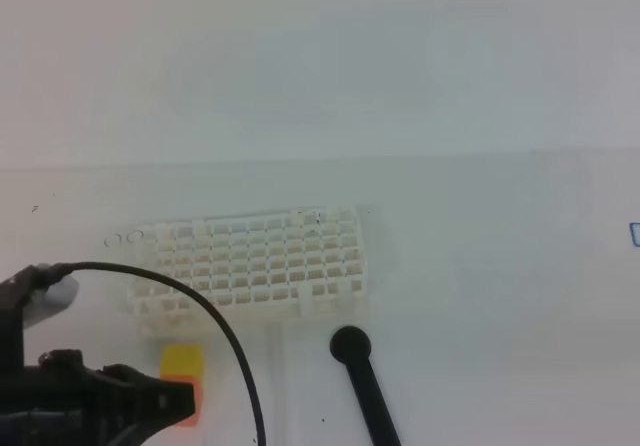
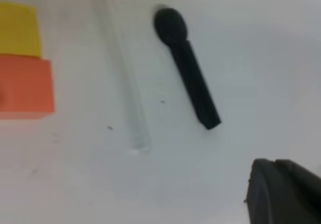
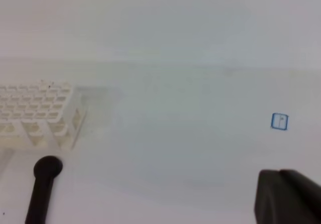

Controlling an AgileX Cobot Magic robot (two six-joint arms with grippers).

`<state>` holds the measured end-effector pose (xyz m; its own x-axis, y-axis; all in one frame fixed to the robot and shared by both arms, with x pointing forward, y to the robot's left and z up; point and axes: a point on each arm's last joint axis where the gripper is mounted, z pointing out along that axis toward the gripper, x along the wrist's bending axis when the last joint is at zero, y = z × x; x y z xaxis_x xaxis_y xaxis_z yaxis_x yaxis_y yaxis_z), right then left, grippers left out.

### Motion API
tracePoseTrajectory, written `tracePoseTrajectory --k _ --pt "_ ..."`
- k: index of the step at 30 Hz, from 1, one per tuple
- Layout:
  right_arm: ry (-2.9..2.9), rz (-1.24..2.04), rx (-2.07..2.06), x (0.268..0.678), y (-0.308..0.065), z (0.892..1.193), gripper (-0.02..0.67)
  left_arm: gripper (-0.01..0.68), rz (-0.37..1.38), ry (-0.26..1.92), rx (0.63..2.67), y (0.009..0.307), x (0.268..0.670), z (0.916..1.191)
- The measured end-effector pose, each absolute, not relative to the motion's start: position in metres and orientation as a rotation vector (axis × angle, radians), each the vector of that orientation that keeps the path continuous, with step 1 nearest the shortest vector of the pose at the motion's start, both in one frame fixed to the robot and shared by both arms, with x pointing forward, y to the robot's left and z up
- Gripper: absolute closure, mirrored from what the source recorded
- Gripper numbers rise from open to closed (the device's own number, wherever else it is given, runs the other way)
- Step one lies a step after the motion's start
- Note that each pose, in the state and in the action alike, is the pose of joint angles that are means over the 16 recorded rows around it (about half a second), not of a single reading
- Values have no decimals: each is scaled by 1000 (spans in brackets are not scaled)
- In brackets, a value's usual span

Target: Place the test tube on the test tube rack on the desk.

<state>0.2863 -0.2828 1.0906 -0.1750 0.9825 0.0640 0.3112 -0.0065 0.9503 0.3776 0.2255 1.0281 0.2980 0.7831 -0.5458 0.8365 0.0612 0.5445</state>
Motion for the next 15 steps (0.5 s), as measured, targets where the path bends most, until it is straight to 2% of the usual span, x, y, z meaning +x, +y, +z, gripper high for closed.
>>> tracePoseTrajectory --k 8,15 --pt "1625 1162 1414 298 -282 1087 650 674 -95 1482 1834 203 391 1007" --pt "1672 1123 1439 308 -282 1083 650 667 -73 1455 1931 177 395 1004"
